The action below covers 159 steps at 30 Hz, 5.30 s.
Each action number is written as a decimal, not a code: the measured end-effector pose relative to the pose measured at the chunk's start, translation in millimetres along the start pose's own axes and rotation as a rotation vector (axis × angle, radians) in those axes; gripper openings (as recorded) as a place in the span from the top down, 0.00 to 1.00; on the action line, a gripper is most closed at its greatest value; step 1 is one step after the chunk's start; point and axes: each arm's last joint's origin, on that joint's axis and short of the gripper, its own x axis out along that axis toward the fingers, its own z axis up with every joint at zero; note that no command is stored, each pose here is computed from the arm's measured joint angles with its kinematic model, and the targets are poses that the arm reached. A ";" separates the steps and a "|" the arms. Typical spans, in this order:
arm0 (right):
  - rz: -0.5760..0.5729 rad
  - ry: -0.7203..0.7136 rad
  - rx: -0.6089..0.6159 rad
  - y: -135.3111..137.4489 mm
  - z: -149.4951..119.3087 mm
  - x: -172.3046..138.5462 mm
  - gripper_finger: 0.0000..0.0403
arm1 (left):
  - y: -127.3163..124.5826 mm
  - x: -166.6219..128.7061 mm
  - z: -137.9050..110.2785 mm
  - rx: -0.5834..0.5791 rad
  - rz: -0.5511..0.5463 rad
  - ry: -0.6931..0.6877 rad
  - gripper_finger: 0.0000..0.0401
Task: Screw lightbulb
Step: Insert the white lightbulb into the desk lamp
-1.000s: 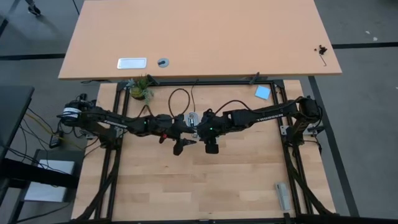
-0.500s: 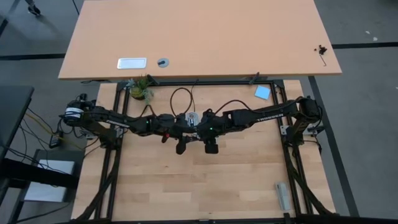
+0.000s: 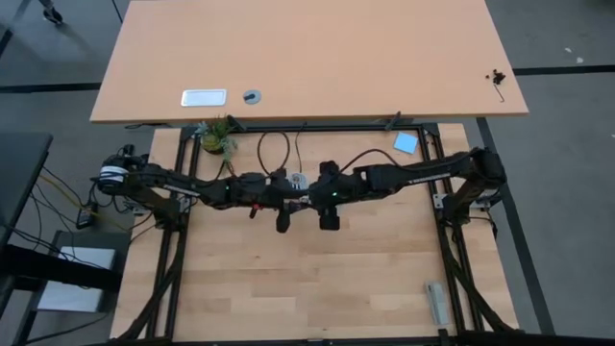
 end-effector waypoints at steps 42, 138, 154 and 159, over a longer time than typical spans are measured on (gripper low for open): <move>-0.026 -0.821 0.284 2.4 -84.0 -98.7 0.46 | 67.9 -42.0 77.8 0.091 -0.190 -0.709 0.70; -0.014 -0.687 0.185 -42.5 -27.2 -105.5 0.59 | 86.4 -56.1 -16.3 0.152 0.350 0.090 0.99; 0.191 -0.539 0.178 -33.3 -46.7 -83.3 0.59 | 121.2 -31.4 -70.8 0.048 0.269 0.152 1.00; 0.220 -0.503 0.189 -30.3 -57.9 -74.6 0.59 | 119.5 -20.5 -81.1 0.031 0.214 0.139 1.00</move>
